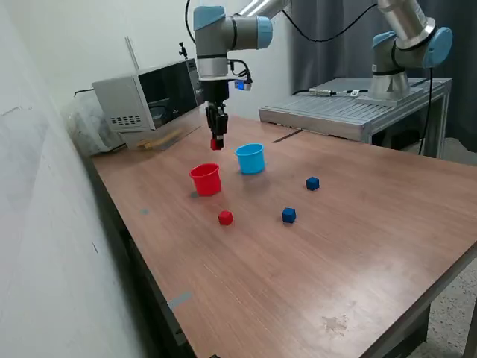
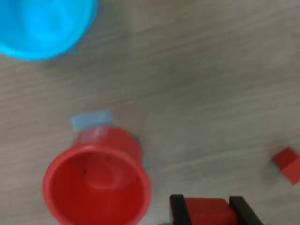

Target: Place red objects in the red bin, and blue objects in the blue bin.

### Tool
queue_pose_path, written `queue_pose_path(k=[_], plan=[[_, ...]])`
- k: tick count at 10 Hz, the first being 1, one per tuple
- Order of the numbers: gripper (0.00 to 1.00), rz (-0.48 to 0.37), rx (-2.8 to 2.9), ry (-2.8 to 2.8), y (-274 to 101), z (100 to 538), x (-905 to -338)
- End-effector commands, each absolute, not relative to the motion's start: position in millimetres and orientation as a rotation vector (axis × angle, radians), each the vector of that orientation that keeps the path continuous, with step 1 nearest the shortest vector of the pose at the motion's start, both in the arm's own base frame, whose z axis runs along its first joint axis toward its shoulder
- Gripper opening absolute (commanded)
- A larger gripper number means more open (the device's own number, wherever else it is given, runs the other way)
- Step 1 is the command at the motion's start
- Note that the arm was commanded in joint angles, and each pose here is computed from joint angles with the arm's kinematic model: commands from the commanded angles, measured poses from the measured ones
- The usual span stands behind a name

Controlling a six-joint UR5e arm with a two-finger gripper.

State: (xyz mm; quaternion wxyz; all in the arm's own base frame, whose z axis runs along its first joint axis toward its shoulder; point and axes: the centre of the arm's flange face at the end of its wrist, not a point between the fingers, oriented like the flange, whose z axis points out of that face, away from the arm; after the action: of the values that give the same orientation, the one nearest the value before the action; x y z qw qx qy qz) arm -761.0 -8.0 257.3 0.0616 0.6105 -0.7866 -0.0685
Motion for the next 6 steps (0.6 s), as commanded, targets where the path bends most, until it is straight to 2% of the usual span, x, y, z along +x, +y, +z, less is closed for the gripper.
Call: queue_pose_path(k=[1,4,6], plan=[[0.0,-0.203,1.793,-2.433,32.1,234.7,-776.9],[0.0,-0.148,1.743,-2.52,78.3,191.7,-772.7],[0.0,-0.181,1.734,-2.504,80.0,193.3,-777.6]])
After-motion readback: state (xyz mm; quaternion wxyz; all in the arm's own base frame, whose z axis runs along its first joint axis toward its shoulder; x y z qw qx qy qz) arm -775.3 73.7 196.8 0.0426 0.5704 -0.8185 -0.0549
